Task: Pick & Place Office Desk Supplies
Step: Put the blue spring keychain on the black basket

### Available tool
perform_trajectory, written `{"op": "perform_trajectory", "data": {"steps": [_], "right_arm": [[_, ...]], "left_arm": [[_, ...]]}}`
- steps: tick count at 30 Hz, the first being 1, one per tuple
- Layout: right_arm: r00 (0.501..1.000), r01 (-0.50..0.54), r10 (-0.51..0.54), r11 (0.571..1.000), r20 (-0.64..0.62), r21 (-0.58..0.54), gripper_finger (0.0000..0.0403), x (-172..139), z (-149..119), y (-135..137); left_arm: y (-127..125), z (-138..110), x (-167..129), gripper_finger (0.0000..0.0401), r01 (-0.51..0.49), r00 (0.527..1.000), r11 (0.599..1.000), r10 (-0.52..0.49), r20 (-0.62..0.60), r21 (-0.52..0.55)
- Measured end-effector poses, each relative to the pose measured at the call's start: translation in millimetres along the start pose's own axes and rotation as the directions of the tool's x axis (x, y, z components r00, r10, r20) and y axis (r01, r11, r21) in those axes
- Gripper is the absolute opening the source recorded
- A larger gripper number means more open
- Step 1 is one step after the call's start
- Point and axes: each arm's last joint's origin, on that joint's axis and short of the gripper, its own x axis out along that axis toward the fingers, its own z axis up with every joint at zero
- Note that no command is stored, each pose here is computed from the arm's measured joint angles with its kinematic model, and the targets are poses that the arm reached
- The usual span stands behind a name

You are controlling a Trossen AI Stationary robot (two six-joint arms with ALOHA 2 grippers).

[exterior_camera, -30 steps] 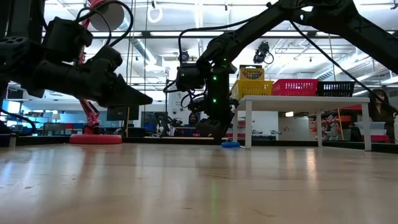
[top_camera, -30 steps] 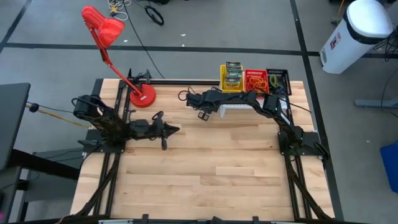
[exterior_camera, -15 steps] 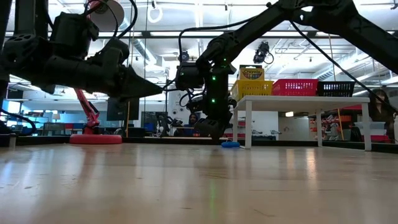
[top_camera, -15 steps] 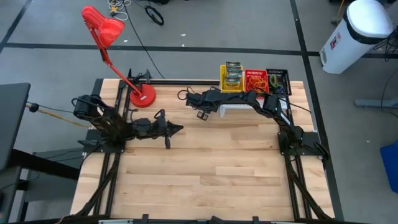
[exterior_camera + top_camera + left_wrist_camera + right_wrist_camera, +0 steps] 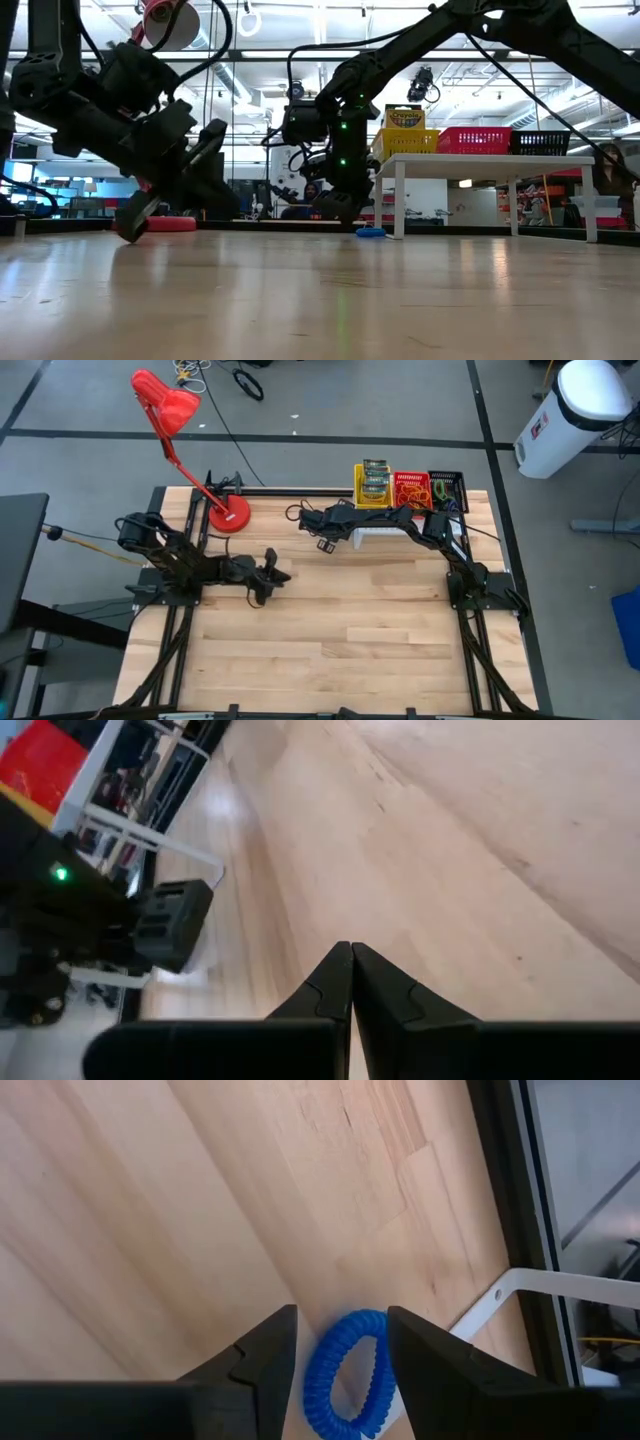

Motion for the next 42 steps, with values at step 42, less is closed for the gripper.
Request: {"op": "perform_trajectory", "data": {"steps": [42], "right_arm": [[0.997, -0.046, 0.046, 0.999, -0.053, 0.014, 0.0148, 2, -4, -7]], "left_arm": [[41, 30, 0, 0.0011, -0.184, 0.931, 0.583, 0.361, 0.050, -0.792]]}}
